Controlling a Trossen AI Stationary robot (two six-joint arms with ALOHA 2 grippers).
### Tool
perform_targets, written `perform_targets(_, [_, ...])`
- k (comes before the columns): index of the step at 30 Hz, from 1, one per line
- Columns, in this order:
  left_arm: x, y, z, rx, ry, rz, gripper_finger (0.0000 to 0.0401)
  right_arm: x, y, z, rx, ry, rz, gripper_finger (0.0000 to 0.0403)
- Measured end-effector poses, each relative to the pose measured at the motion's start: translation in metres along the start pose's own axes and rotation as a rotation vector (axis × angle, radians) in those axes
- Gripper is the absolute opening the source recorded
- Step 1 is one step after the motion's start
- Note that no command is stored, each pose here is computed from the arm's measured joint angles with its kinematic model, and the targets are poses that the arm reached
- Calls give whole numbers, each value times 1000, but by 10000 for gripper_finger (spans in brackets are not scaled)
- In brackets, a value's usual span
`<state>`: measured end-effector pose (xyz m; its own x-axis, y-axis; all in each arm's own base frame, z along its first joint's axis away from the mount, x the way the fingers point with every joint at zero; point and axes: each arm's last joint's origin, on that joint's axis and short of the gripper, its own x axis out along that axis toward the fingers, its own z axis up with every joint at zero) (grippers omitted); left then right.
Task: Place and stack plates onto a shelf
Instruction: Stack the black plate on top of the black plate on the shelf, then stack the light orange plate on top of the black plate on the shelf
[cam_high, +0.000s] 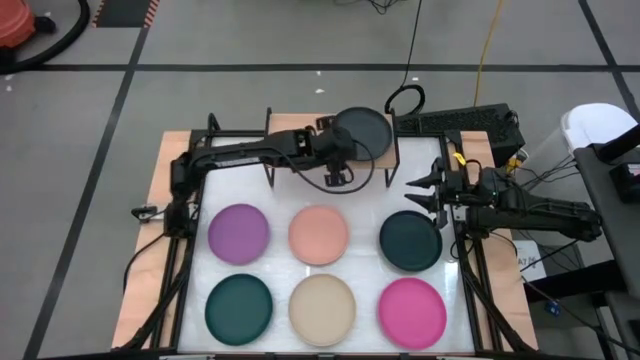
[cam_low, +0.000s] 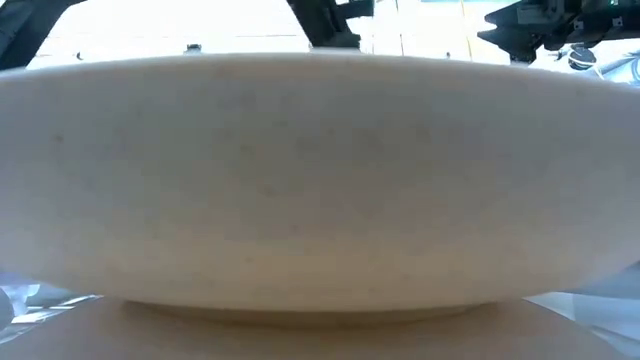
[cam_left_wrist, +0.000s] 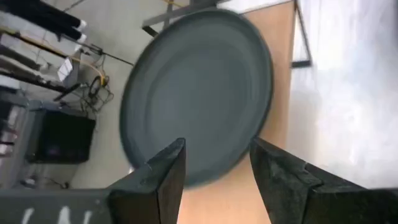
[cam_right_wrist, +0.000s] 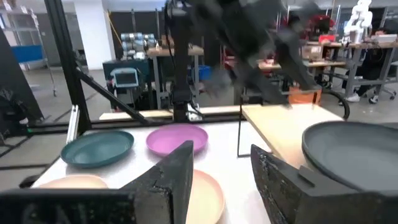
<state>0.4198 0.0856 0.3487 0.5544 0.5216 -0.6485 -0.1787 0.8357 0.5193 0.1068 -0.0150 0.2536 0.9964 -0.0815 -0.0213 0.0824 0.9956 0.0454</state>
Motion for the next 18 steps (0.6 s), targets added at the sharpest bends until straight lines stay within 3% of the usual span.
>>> perform_targets(5, [-61,8,-9,-145,-7,-14,170,3,1,-4,4,44,17,141])
perform_targets(9, [-95,1,-22,-221,-97,13,146,12,3,-10,6,103,78,141])
perform_targets(18, [-94,-58,-87,-405,-407,-20,124,47,13,-27,-40,237,269,141])
